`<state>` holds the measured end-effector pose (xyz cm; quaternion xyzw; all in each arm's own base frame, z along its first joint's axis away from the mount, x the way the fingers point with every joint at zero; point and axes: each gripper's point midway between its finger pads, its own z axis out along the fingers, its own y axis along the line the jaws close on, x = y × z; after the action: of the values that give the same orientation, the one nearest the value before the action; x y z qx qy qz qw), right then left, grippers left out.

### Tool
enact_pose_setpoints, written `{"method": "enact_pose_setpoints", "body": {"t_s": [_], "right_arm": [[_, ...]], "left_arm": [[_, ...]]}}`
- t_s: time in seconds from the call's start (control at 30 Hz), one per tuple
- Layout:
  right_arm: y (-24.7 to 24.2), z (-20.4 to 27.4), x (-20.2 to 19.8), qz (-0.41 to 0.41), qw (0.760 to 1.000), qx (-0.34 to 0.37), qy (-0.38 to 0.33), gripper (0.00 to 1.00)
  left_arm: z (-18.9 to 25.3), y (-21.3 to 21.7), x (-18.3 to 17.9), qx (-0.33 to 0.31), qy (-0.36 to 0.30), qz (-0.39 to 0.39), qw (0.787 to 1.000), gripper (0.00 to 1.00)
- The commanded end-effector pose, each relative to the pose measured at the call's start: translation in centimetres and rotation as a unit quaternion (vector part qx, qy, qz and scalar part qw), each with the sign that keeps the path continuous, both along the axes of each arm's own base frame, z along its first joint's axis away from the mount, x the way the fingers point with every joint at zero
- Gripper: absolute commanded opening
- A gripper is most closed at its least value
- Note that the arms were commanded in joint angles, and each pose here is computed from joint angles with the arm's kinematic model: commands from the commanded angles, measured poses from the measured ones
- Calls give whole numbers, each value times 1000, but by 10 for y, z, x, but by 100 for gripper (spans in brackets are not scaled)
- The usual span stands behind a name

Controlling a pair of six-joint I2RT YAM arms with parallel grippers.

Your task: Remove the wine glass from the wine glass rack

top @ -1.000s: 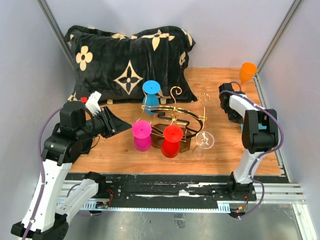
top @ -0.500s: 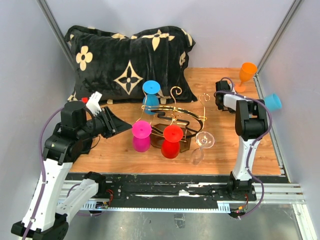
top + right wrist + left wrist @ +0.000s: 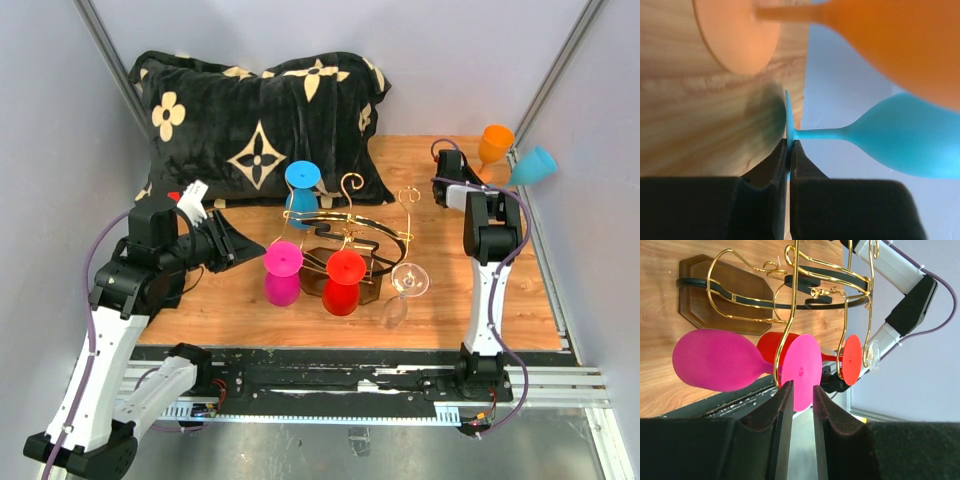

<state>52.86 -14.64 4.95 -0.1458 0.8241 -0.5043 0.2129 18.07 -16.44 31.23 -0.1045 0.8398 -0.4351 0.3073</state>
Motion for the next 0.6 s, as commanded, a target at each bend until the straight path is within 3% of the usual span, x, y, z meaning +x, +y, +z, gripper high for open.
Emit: {"method": "enact_pose_setpoints", "body": {"t_s": [0.0, 0.3, 0.57], "right_arm": [[1, -18, 35, 71, 997, -21, 25, 1], [6, -39, 44, 90, 995, -19, 47, 6], [20, -56, 37, 105, 992, 3, 74, 24]], "left_arm": [[5, -2, 1, -2, -19, -7, 1000, 28], [1, -5, 7, -7, -15, -7, 1000, 28], [-1, -5, 8, -6, -15, -8, 1000, 28]]}}
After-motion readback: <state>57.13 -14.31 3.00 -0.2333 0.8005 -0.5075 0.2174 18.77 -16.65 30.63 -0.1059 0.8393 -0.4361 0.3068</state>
